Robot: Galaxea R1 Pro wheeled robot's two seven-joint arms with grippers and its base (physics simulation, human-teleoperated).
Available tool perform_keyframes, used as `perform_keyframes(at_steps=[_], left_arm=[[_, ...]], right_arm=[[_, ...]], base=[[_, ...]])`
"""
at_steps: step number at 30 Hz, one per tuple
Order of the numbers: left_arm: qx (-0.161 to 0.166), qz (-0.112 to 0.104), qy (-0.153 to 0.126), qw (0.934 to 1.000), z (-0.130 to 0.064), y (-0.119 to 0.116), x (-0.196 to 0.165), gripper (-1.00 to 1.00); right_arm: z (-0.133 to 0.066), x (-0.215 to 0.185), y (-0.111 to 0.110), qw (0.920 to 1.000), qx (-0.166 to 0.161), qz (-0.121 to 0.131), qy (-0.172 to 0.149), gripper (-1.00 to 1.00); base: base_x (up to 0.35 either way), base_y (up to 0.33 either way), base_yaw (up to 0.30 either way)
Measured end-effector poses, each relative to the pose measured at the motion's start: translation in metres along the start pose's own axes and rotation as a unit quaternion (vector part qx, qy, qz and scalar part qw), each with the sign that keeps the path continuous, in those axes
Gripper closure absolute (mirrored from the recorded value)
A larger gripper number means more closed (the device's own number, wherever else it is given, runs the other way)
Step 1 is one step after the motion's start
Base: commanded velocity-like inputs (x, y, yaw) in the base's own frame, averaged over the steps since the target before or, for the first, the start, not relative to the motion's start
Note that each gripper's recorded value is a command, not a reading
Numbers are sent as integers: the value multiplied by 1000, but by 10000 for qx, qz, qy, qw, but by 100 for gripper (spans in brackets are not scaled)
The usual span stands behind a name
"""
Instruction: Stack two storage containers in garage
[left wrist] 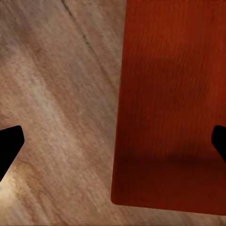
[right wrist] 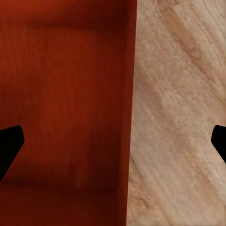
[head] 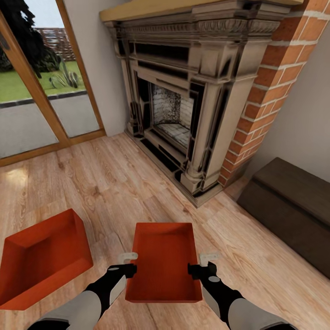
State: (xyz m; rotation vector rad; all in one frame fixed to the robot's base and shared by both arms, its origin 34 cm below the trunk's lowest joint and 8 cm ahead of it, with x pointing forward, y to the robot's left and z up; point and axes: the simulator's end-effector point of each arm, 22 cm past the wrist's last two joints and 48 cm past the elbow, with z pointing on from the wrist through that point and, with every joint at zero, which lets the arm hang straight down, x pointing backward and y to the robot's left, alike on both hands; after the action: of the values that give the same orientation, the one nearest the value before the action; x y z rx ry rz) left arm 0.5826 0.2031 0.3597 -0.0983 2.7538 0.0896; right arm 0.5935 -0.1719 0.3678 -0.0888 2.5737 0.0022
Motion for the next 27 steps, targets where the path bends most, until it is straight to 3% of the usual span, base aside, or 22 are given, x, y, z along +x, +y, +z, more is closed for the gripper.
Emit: perform_keyframes(at_steps=[9,27], left_arm=[[-6,-3,-2,10000,16,-1,9,-100],[-6,3,-6,10000,47,-3,29,-100]], right_arm=[[14,14,0,9999,24,151,31,-100],[42,39,-1,9998,29,168,33,-100]], base=[[0,0,0],[0,0,0]])
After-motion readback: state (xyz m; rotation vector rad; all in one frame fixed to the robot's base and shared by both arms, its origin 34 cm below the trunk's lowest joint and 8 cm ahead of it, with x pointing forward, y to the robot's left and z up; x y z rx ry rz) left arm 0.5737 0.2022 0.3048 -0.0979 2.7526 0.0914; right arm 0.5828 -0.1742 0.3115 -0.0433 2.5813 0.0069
